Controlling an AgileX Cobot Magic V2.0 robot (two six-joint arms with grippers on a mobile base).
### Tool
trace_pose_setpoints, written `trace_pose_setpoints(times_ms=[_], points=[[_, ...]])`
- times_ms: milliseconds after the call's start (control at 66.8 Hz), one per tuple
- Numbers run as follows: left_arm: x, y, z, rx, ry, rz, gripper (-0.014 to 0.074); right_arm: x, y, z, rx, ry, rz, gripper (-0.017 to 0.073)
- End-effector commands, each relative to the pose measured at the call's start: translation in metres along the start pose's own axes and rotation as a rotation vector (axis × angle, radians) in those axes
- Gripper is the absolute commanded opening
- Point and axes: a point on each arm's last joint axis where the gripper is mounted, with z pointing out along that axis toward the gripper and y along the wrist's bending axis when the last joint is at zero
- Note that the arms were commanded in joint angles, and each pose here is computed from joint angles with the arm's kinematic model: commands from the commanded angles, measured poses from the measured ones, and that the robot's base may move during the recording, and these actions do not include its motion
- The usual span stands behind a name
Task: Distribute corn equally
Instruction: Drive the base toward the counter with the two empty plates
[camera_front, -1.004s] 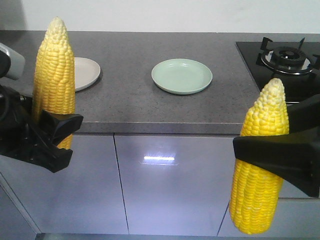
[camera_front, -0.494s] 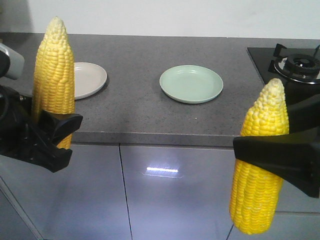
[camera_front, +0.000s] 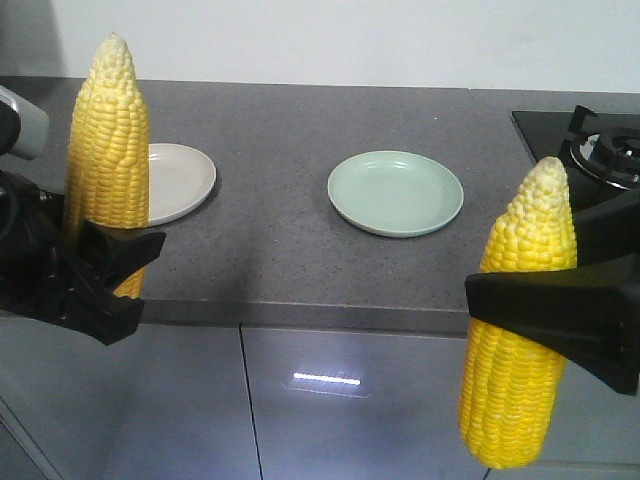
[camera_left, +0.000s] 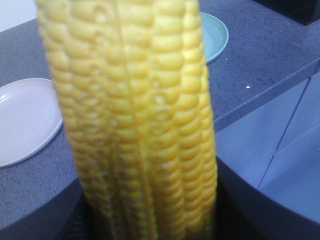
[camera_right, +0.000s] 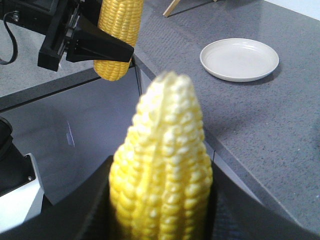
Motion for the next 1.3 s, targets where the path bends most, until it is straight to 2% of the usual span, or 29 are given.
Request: trace_pose_setpoints(times_ms=[0, 1288], points=[[-0.0137, 0.0001, -0.0096, 0.011, -0.107, 0.003, 0.0253, -0.0113, 0.0027, -0.0046, 0.007, -0.079, -0.005, 0.0162], [-0.0137, 0.0001, -0.0096, 0.011, -0.107, 0.003, 0.0253, -0.0113, 0.0027, -0.0046, 0.007, -0.079, -0.005, 0.0162]])
